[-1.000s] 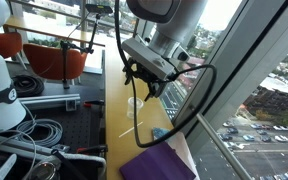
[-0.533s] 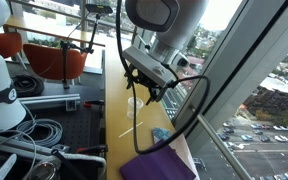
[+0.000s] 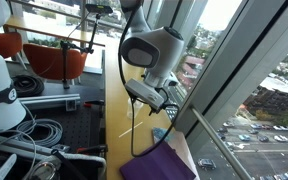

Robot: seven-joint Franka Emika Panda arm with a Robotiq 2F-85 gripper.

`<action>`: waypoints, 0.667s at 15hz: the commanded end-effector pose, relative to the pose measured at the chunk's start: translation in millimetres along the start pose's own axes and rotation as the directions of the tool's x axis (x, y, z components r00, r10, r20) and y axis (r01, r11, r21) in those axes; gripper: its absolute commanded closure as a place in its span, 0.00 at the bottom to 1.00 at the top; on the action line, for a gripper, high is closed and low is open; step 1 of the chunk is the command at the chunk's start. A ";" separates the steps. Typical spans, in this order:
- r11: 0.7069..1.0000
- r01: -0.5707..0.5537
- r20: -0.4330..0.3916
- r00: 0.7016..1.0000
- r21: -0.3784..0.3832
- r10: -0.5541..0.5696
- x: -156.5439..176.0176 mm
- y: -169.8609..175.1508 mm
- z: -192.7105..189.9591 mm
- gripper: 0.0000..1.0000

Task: Put the straw inside the plastic cup

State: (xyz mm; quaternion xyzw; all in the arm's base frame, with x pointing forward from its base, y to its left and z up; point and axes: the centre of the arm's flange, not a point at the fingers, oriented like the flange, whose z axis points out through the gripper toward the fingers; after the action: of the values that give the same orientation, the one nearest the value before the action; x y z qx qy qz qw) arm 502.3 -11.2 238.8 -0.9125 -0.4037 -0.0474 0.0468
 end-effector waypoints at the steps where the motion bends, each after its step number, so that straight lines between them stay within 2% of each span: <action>1: 1.000 0.028 -0.017 0.999 0.007 -0.028 26.8 -4.2 52.1 0.00; 6: 0.998 0.045 -0.025 0.999 0.043 -0.044 41.3 -4.6 116.7 0.00; 10: 1.000 0.027 -0.086 0.996 0.010 -0.026 45.4 -3.3 162.2 0.00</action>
State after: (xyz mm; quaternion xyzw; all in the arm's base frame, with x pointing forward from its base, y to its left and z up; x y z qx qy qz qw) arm 525.4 39.8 116.5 -0.9047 -0.4160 -0.0576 0.0717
